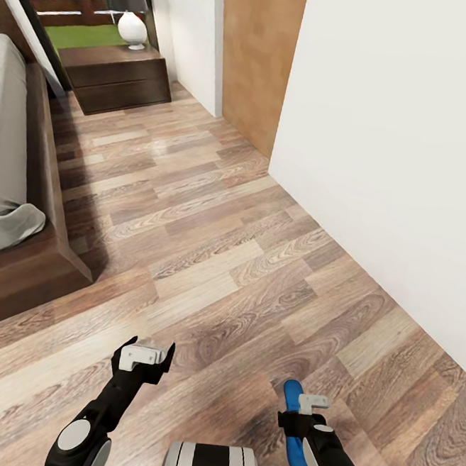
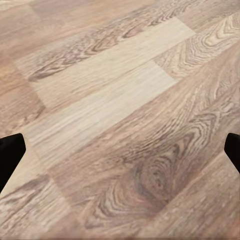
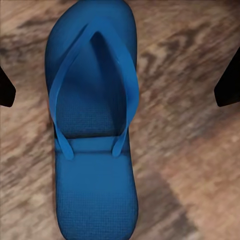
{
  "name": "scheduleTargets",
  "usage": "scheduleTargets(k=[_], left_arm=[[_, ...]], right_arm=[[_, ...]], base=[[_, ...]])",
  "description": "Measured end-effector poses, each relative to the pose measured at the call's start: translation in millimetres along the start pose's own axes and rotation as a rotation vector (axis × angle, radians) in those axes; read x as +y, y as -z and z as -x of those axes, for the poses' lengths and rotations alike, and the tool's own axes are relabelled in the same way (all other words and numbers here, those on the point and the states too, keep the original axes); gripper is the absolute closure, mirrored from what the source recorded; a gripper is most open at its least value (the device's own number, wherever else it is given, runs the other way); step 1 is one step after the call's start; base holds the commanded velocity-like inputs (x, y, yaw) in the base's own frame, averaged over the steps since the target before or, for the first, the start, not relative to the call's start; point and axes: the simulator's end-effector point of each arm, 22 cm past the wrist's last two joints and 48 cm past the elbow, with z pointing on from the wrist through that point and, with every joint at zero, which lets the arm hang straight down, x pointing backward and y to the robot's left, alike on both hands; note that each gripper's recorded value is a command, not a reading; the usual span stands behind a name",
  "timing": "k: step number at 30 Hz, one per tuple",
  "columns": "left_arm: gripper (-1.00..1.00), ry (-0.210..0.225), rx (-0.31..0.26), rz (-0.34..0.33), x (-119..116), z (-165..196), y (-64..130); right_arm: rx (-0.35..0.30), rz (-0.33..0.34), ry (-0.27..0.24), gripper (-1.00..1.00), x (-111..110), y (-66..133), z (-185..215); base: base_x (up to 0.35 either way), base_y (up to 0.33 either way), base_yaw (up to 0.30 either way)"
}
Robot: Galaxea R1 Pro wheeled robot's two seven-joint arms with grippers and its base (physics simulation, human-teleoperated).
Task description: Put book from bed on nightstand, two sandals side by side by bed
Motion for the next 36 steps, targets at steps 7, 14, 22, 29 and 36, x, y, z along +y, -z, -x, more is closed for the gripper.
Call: scheduleTargets(k=[7, 14, 22, 29, 36], left_arm=[[-1.00, 0.001, 0.005, 0.000, 0, -3, -0.7], [-1.00, 0.005, 0.034, 0.001, 1, -17, -5.1], [-1.00, 0.005, 0.038, 0.000, 1, -19, -5.7], [-1.00, 0.008, 0.058, 0.001, 2, -29, -8.6], [-1.00, 0.008, 0.058, 0.001, 2, -29, -8.6]], right_arm=[[0.002, 0.000, 0.000, -1.00, 0, -1.1, -1], [0.029, -0.001, 0.002, -1.00, -1, -8.8, -14], [0.031, -0.002, 0.002, -1.00, -2, -9.9, -15], [0.029, -0.002, 0.000, -1.00, -2, -14.0, -14], [0.023, -0.003, -0.001, -1.00, -2, -13.7, -12]], base=[[0.000, 0.000, 0.000], [0.000, 0.000, 0.000], [0.000, 0.000, 0.000], [0.000, 0.000, 0.000], [0.000, 0.000, 0.000]])
